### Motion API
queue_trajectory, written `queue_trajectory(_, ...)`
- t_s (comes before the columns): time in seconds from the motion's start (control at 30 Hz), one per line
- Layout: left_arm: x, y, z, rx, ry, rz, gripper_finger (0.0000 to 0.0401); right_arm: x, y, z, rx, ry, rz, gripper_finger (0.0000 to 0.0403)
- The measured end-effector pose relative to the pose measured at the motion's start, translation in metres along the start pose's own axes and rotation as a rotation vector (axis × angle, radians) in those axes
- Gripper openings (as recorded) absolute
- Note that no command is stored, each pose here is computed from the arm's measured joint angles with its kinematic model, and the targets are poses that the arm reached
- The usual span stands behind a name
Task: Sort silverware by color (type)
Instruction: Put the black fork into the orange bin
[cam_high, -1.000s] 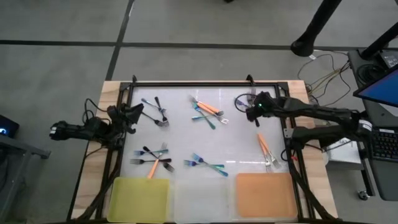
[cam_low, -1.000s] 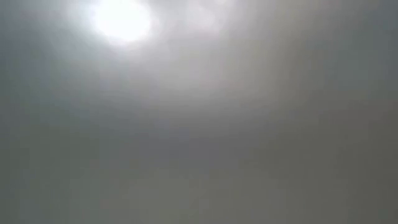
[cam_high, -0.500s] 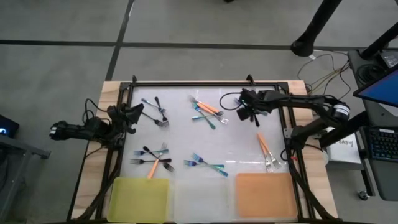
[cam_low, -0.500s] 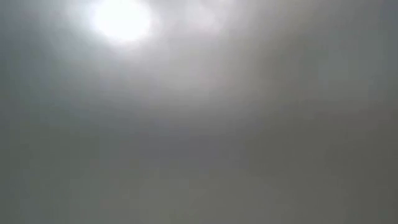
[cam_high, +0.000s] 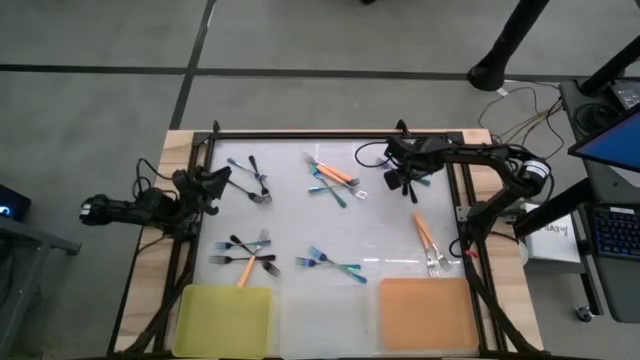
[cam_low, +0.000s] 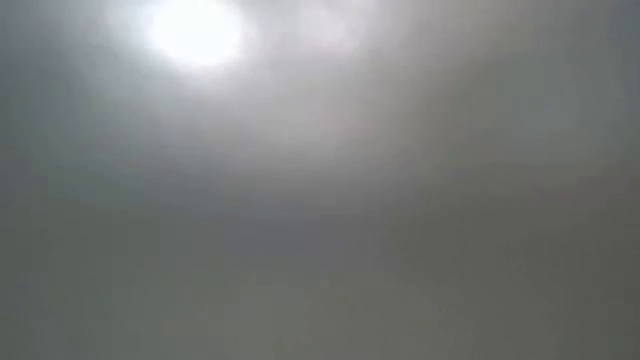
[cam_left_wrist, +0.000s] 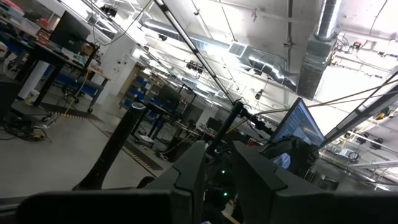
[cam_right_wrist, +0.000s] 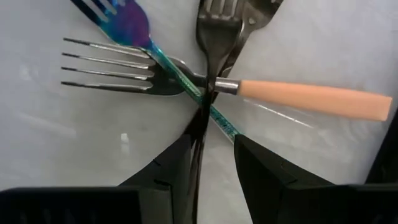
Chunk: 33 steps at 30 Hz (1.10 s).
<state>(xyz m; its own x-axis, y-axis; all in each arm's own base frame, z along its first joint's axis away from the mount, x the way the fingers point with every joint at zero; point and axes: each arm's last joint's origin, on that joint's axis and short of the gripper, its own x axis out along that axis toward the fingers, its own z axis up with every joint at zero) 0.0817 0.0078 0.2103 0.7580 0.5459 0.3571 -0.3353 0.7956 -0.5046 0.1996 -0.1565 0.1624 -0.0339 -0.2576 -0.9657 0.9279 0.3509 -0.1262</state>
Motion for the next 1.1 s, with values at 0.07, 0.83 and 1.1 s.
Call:
queue_trajectory(0.07, 0.000, 0.000, 0.000, 0.000, 0.000, 0.000, 0.0062, 0.002, 0.001, 0.000, 0.005, 0.009, 0.001, 0.0114)
queue_trajectory(0.83, 0.000, 0.000, 0.000, 0.000, 0.000, 0.000, 0.0062, 0.018, 0.003, 0.000, -0.044, 0.107, 0.045, 0.0087)
queue_trajectory(1.1, 0.000, 0.000, 0.000, 0.000, 0.000, 0.000, 0.0062, 0.010, -0.007, 0.003, -0.019, 0.089, 0.073, 0.0092)
